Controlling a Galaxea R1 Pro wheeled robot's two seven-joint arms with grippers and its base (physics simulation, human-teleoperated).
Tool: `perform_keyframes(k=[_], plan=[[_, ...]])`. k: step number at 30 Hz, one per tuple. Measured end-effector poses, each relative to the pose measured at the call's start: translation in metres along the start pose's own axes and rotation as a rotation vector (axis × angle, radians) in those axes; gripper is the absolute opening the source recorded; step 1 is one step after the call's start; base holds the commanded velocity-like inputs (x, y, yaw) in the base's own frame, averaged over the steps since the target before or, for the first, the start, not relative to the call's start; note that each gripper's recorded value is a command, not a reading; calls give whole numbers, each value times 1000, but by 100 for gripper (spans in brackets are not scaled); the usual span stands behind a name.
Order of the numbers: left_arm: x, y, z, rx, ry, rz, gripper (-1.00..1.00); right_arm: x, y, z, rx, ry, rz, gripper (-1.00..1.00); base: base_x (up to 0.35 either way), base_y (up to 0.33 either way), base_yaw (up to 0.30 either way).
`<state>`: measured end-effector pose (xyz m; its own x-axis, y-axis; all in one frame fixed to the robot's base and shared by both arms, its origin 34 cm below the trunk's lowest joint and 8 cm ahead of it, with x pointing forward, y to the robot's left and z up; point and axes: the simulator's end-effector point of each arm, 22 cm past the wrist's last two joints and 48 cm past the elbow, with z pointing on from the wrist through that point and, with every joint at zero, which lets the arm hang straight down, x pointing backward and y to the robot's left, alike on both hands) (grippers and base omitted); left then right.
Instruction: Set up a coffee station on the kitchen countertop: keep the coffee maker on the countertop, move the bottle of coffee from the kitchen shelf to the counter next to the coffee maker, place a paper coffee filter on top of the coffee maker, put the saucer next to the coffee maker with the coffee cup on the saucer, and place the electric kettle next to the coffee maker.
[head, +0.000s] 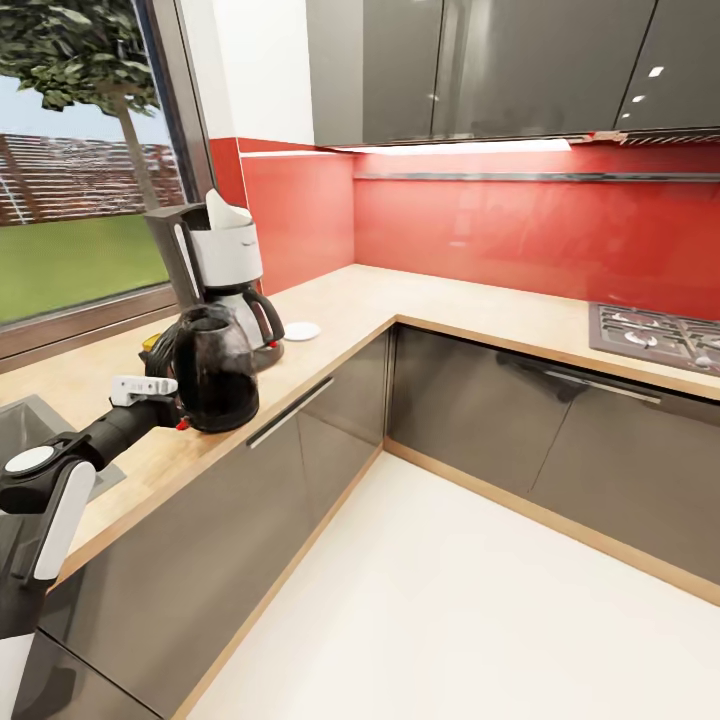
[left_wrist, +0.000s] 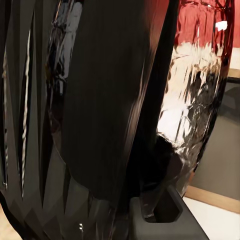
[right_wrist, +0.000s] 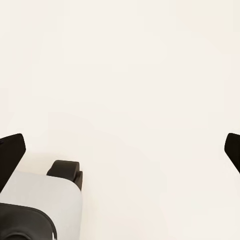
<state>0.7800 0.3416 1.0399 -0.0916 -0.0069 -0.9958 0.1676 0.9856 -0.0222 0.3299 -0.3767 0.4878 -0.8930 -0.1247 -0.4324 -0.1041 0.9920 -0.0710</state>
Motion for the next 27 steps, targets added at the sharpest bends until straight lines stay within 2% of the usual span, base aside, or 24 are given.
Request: perform_keyframes(k=[27], plan=[[1, 0, -1, -1, -6, 2, -100, 2, 0, 3, 0, 0, 0, 100, 0, 0, 0]])
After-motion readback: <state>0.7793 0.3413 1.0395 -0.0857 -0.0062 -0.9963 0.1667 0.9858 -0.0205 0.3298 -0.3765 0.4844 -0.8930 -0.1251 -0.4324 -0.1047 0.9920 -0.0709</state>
